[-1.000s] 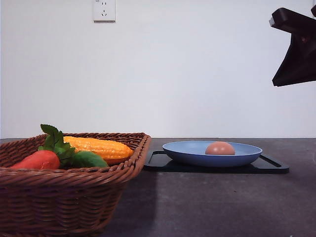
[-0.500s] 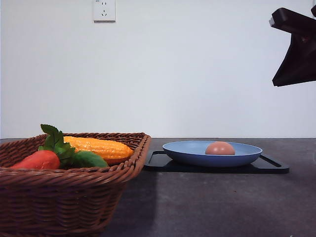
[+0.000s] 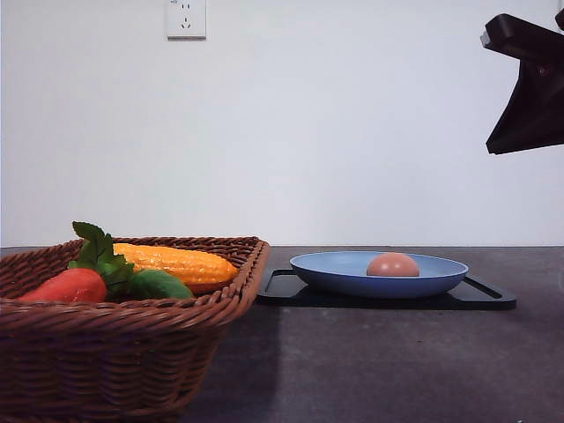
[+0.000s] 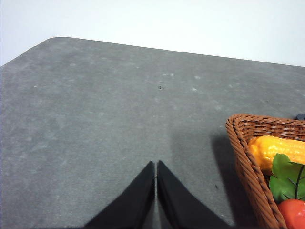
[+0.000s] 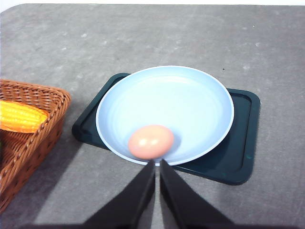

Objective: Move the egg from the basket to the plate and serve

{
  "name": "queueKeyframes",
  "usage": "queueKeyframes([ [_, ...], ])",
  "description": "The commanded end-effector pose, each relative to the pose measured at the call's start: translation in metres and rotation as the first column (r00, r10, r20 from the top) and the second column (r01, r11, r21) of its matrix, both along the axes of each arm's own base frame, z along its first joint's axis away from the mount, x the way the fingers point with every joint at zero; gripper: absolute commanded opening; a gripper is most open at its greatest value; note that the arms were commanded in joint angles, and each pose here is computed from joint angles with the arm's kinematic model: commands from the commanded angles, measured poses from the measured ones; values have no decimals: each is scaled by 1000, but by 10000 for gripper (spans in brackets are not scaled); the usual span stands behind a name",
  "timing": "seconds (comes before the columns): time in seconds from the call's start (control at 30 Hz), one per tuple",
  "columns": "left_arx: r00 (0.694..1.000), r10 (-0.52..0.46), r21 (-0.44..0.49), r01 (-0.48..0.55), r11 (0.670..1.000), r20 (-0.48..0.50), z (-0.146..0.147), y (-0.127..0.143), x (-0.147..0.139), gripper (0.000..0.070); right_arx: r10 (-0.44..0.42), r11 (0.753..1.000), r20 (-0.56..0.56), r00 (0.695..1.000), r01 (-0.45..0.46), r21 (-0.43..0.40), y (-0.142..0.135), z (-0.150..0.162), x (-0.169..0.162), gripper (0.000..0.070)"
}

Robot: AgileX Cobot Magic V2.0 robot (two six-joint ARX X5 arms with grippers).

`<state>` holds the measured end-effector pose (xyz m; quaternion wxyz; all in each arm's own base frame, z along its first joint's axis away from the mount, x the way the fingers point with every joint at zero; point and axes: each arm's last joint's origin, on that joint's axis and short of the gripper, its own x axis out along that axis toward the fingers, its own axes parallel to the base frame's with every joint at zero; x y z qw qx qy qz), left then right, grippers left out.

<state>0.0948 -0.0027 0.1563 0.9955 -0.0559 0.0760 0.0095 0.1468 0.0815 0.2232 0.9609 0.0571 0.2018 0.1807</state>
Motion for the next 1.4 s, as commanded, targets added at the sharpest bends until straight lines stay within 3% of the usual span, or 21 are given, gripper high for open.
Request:
queueKeyframes([
  [0.0, 999, -1, -3, 1, 1000, -32, -10, 0, 1, 0, -14, 1000, 18, 1000, 14, 9, 1, 3, 1, 0],
  [0.13, 999, -1, -3, 1, 1000, -32, -10, 0, 1, 0, -76, 994, 97, 992, 82, -69, -5, 8, -2, 0],
  [0.27, 999, -2, -3, 1, 1000, -32, -10, 0, 1, 0, -193, 963, 234, 953, 230, -142, -23, 14, -12, 0],
  [0.47, 999, -2, -3, 1, 1000, -32, -10, 0, 1, 0, -265, 950, 342, 902, 305, -69, -51, -5, -28, 0],
  [0.7, 999, -2, -3, 1, 1000, -32, -10, 0, 1, 0, -265, 954, 372, 890, 297, -30, -68, -39, -40, 0],
  [0.9, 999, -2, -3, 1, 1000, -32, -10, 0, 1, 0, -204, 974, 399, 894, 228, -14, -72, -56, -46, 0],
  [1.1, 999, -2, -3, 1, 1000, -32, -10, 0, 1, 0, -192, 976, 343, 920, 215, -32, -72, -64, -50, 0],
  [1.23, 999, -1, -3, 1, 1000, -32, -10, 0, 1, 0, -151, 984, 249, 957, 169, -51, -71, -73, -51, 0],
  [1.37, 999, -2, -3, 1, 1000, -32, -10, 0, 1, 0, -131, 989, 245, 961, 142, -28, -70, -73, -52, 0],
])
